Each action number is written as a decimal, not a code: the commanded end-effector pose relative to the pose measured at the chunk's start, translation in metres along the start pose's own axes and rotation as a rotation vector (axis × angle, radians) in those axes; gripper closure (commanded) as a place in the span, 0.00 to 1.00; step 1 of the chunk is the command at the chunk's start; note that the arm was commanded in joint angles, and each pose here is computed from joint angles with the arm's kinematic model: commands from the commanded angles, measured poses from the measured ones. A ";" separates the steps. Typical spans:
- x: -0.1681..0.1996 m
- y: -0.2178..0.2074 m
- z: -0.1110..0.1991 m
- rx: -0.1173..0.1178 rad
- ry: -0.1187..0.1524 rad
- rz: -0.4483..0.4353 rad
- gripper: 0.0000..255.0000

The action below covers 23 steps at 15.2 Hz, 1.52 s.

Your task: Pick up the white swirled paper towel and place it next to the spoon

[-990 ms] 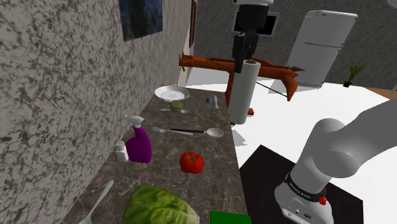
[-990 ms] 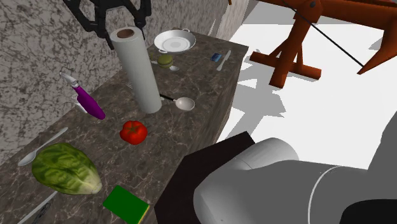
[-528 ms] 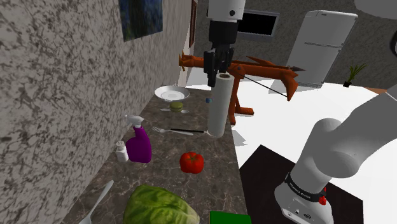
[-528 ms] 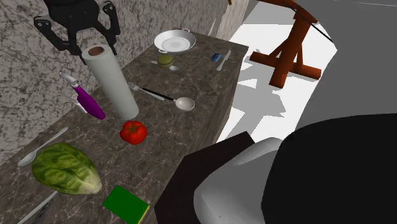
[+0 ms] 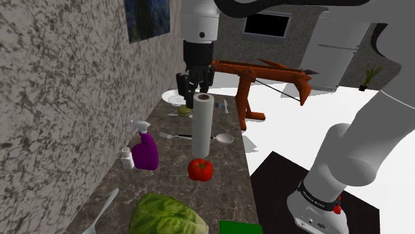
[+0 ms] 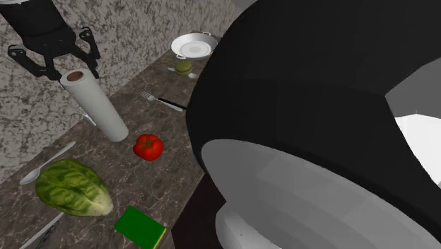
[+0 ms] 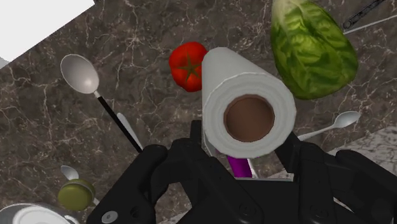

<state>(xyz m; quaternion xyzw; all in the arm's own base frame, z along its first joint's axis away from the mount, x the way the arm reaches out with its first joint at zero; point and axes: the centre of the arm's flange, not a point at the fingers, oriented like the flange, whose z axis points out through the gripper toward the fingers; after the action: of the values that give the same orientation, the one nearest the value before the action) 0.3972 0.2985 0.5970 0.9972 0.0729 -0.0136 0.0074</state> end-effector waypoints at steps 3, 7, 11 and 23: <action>0.032 -0.038 0.024 0.001 0.001 0.000 1.00; 0.060 -0.075 0.047 0.001 0.001 0.000 1.00; 0.089 -0.113 0.071 0.001 0.001 0.000 1.00; 0.117 -0.149 0.136 0.001 0.001 0.000 1.00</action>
<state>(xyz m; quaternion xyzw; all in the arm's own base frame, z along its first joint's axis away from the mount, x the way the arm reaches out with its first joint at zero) 0.4879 0.4612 0.4620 0.9972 0.0728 -0.0134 0.0069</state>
